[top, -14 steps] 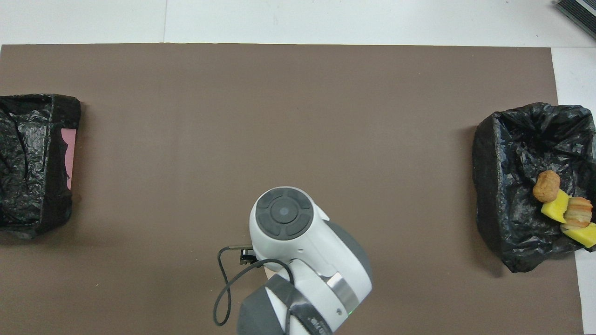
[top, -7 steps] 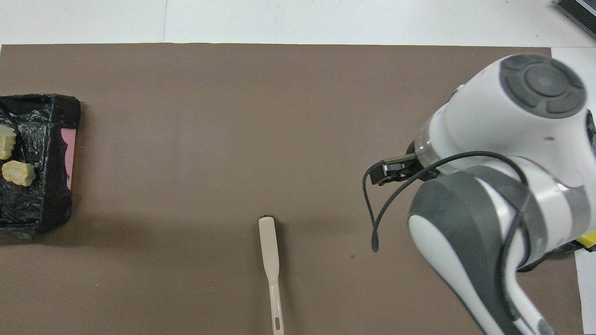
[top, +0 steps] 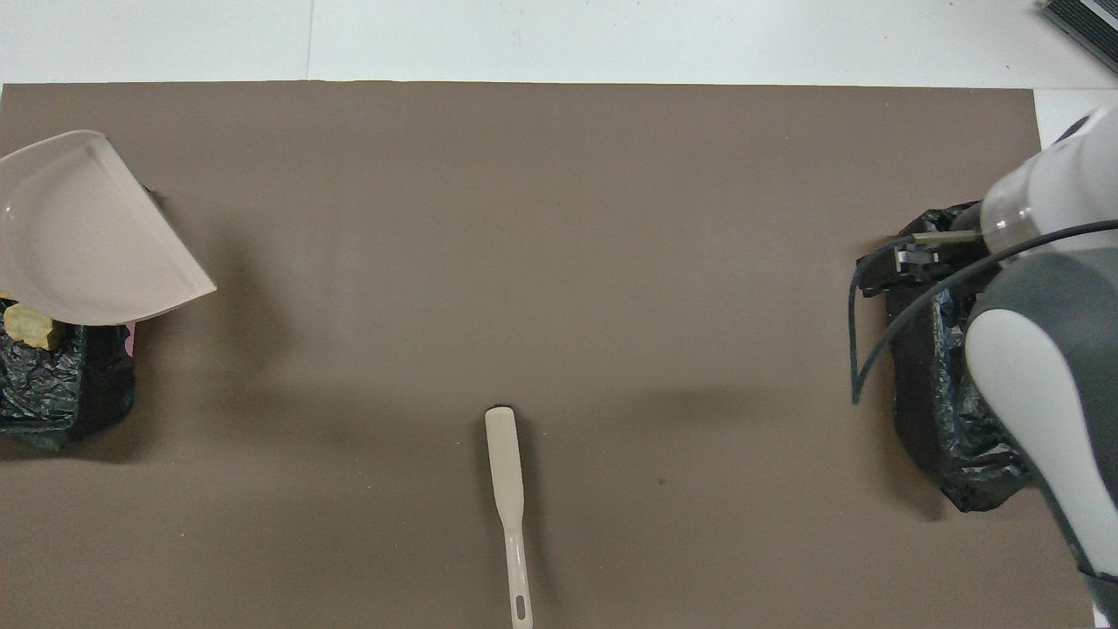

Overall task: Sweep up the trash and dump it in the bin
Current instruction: 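Bring the empty dustpan back to the table center with the left gripper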

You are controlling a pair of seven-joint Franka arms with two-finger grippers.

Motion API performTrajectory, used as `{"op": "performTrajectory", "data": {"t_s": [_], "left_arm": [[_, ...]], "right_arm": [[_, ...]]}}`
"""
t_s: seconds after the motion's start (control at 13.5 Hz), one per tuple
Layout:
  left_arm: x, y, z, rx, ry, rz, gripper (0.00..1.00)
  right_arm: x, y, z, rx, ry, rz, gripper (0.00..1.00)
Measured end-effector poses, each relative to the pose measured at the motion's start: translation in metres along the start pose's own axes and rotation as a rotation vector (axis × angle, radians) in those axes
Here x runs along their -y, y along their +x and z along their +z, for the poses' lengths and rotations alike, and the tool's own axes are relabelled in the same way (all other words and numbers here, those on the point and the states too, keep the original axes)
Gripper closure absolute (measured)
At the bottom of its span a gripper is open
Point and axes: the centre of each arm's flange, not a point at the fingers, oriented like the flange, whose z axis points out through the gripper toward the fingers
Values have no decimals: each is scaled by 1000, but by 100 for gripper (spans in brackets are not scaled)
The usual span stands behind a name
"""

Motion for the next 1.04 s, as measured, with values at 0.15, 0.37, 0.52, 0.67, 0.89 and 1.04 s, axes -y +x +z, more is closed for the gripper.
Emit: {"op": "performTrajectory", "data": {"t_s": [0.15,0.37,0.52,0.67,0.89,1.04], "left_arm": [[-24,38,-8,-62,-45,-138,68],[-73,114,-22,-152,-143,-371,68],[-100,155,-29,-184,-187,-455,68],[-127,204,-30,-176,-209,-557,68],[-162,290,-23,-183,-258,-660,68],[-172,329,-19,-219,-299,-762,68]], "right_arm": [[-35,1,-11,-21,-1,24,0],[-61,-11,-34,-48,1,68,0],[-64,-20,-43,-45,7,74,0],[-62,-27,-43,-31,8,71,0],[-61,-33,-40,-3,8,68,0],[-60,-34,-38,10,7,67,0]]}}
